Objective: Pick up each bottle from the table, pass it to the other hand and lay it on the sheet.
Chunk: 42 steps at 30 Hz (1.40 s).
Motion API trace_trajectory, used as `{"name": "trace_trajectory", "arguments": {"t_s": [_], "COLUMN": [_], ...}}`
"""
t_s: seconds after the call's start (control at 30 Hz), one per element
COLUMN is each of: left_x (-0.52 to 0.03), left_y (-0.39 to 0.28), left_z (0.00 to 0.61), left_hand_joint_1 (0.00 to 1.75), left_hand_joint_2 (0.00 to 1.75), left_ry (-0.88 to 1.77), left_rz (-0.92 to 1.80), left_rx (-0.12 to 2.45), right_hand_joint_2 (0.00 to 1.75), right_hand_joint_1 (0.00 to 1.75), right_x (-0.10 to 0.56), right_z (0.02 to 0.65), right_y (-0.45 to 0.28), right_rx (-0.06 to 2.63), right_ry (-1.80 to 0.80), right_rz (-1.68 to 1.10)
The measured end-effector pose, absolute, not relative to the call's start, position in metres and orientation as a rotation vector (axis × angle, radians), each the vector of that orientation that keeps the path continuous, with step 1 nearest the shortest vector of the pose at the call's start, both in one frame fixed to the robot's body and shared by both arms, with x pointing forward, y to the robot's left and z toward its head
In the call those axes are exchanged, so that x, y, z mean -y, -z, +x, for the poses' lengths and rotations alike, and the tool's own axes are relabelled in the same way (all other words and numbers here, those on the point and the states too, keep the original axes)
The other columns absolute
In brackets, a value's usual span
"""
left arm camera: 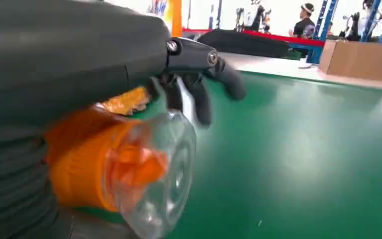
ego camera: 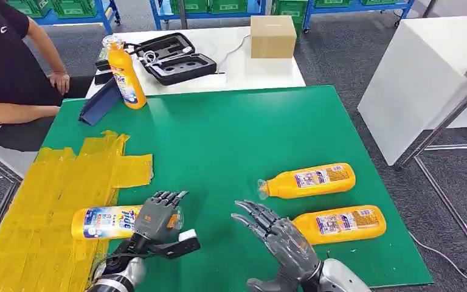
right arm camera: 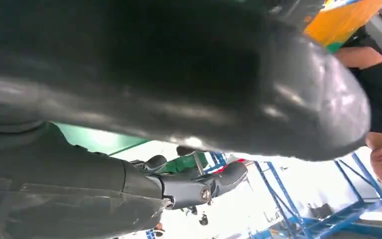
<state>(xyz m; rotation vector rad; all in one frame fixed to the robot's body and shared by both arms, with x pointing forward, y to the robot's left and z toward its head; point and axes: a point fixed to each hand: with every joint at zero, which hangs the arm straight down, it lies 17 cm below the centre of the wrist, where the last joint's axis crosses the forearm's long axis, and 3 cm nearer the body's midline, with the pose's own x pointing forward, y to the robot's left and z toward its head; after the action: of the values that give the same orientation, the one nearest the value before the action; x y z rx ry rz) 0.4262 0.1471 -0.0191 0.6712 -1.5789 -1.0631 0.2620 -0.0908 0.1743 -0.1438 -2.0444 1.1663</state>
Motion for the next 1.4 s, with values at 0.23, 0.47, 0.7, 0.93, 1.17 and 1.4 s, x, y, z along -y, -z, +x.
{"name": "trace_trajectory", "arguments": {"t_s": [0.23, 0.47, 0.7, 0.93, 1.17, 1.4], "left_x": [-0.162, -0.166, -0.168, -0.178, -0.233, -0.289], "left_y": [0.019, 0.021, 0.020, -0.004, -0.078, -0.195], "left_z": [0.424, 0.422, 0.422, 0.407, 0.371, 0.299], "left_hand_joint_1": [0.00, 0.00, 0.00, 0.00, 0.00, 0.00], "left_hand_joint_2": [0.00, 0.00, 0.00, 0.00, 0.00, 0.00], "left_ry": [0.964, 0.946, 0.926, 0.530, 0.166, -0.143], "left_rz": [0.636, 0.639, 0.633, 0.242, -0.011, -0.283], "left_rx": [1.588, 1.579, 1.584, 1.677, 1.831, 2.096], "right_hand_joint_2": [0.00, 0.00, 0.00, 0.00, 1.75, 1.75], "right_hand_joint_1": [0.00, 0.00, 0.00, 0.00, 0.00, 0.00], "right_x": [0.093, 0.093, 0.093, 0.098, 0.111, 0.191], "right_z": [0.263, 0.263, 0.263, 0.263, 0.261, 0.245], "right_y": [-0.174, -0.174, -0.174, -0.169, -0.167, -0.188], "right_rx": [2.046, 2.045, 2.045, 2.026, 2.006, 1.967], "right_ry": [-1.165, -1.166, -1.166, -1.157, -1.118, -0.851], "right_rz": [-0.151, -0.152, -0.152, -0.176, -0.225, -0.400]}}
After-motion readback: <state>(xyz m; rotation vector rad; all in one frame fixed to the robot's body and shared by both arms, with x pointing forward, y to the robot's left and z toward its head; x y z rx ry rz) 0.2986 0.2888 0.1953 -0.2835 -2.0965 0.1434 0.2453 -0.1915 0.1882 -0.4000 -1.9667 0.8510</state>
